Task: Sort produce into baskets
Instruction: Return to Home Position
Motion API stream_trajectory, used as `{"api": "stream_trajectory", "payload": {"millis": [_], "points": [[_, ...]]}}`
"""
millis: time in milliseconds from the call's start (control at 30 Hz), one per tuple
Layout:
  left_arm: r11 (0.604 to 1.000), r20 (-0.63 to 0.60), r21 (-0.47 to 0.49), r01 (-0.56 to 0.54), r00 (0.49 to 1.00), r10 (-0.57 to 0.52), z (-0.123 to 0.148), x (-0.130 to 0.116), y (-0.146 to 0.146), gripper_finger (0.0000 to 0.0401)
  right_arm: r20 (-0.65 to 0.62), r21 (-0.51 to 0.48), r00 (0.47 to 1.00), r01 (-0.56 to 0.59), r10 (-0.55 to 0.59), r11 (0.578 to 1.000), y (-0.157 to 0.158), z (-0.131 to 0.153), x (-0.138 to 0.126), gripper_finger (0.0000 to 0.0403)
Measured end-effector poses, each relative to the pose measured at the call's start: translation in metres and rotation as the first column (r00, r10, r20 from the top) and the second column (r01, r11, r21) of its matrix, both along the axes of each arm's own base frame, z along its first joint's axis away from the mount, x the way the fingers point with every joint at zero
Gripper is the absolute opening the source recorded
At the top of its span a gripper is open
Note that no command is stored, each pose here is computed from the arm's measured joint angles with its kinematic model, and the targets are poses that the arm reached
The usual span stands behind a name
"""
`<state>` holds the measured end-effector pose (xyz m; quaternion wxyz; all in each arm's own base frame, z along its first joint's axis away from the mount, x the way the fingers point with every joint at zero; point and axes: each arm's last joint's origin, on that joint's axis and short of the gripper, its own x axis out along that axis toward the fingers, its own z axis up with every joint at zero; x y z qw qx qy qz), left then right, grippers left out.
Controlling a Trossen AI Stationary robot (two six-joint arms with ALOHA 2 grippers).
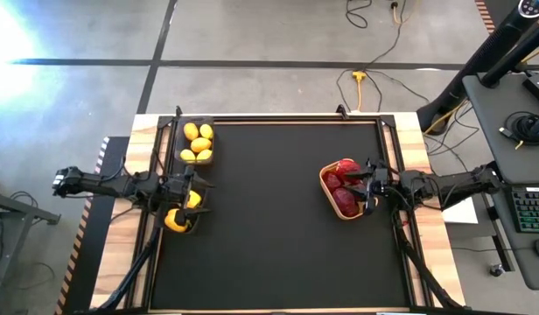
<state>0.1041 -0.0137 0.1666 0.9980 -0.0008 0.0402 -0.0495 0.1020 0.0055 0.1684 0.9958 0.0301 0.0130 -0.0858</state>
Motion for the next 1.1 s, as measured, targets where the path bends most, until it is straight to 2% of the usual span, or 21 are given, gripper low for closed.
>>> {"api": "stream_trajectory", "payload": {"millis": [1100], "points": [[1.000, -0.031, 0.004, 0.001, 1.000, -0.001, -0.0022, 0.0022, -0.0003, 0.0359, 0.001, 0.000, 1.000, 0.000, 0.000, 1.000, 0.0000, 0.0003, 0.0000, 0.0187]]}}
